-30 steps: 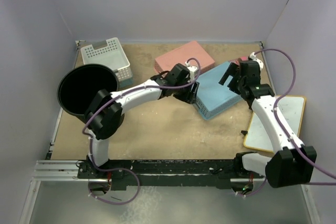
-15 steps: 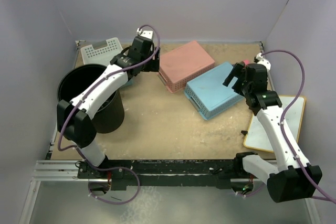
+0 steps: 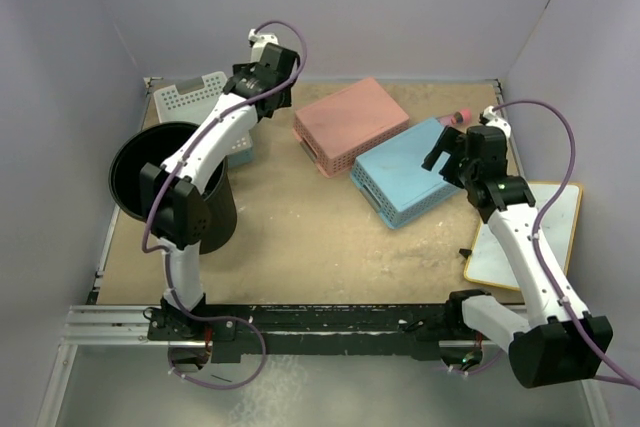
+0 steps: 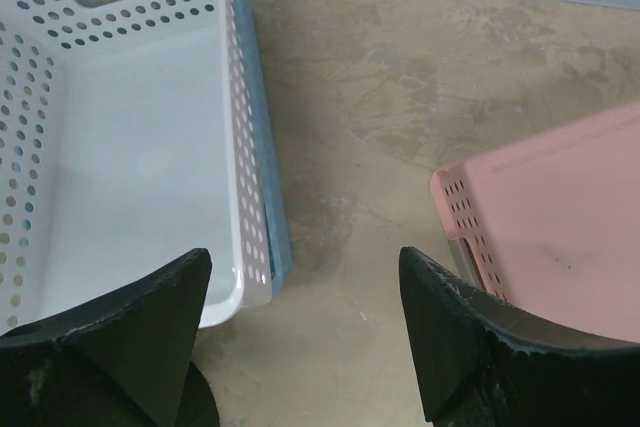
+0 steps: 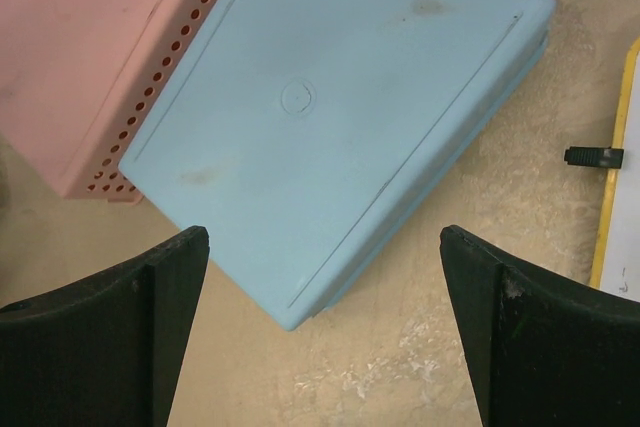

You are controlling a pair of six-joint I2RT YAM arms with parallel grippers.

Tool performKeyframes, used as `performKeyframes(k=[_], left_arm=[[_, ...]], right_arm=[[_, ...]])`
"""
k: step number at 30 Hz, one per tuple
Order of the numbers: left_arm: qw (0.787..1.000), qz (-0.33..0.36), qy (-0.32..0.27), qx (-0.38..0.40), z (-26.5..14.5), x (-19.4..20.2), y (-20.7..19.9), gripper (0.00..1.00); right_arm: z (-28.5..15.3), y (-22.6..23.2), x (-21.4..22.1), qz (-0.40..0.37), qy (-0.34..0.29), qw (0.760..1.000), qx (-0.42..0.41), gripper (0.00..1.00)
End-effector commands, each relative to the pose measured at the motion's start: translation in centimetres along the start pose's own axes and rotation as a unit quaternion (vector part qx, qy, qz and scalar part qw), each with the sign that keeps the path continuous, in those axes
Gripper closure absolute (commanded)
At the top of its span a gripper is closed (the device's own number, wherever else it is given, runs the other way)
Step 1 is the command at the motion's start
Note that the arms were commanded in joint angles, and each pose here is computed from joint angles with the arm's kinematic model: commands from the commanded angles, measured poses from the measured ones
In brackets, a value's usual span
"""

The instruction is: Turn the large container upside down

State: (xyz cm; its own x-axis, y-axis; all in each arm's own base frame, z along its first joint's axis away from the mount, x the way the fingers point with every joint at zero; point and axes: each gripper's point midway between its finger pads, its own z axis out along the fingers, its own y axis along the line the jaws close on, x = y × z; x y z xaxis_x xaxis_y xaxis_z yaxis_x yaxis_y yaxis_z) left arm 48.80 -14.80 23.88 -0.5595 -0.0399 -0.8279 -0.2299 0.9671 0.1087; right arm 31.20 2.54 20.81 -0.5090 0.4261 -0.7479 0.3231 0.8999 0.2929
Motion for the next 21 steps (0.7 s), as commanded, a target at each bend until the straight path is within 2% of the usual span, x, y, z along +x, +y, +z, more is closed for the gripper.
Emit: performKeyframes(k=[1, 6, 12, 16, 18, 19, 20, 21], left_arm=[[0.999, -0.041, -0.001, -0.036, 1.2, -1.8, 2.4, 0.28], [0.996, -0.055, 0.04, -0.058, 5.3, 0.6, 3.6, 0.31], [0.994, -0.067, 0.07, -0.059, 7.6, 3.2, 4.3, 0.43], [0.994, -0.066, 0.076, -0.042, 8.0, 3.5, 3.7, 0.62], [0.994, -0.061, 0.082, -0.041, 8.2, 3.6, 3.7, 0.81], [0.994, -0.057, 0.082, -0.043, 8.2, 3.4, 3.7, 0.96], [0.994, -0.056, 0.078, -0.044, 8.0, 2.9, 3.9, 1.0], [0.995, -0.056, 0.072, -0.042, 7.6, 2.2, 3.9, 1.0]], right_arm=[[0.3, 0.1, 0.4, -0.009, 0.005, 1.0, -0.01, 0.0], [0.6, 0.5, 1.0, -0.009, 0.021, 1.0, -0.021, 0.0], [0.3, 0.1, 1.6, -0.015, 0.025, 0.999, -0.016, 0.0], [0.3, 0.2, 1.3, -0.021, 0.022, 0.999, -0.02, 0.0], [0.1, 0.3, 1.0, -0.021, 0.019, 0.999, -0.021, 0.0], [0.1, 0.3, 0.9, -0.022, 0.018, 0.999, -0.02, 0.0], [0.0, 0.4, 0.8, -0.021, 0.016, 0.999, -0.021, 0.0], [0.0, 0.4, 0.8, -0.02, 0.016, 0.999, -0.022, 0.0]])
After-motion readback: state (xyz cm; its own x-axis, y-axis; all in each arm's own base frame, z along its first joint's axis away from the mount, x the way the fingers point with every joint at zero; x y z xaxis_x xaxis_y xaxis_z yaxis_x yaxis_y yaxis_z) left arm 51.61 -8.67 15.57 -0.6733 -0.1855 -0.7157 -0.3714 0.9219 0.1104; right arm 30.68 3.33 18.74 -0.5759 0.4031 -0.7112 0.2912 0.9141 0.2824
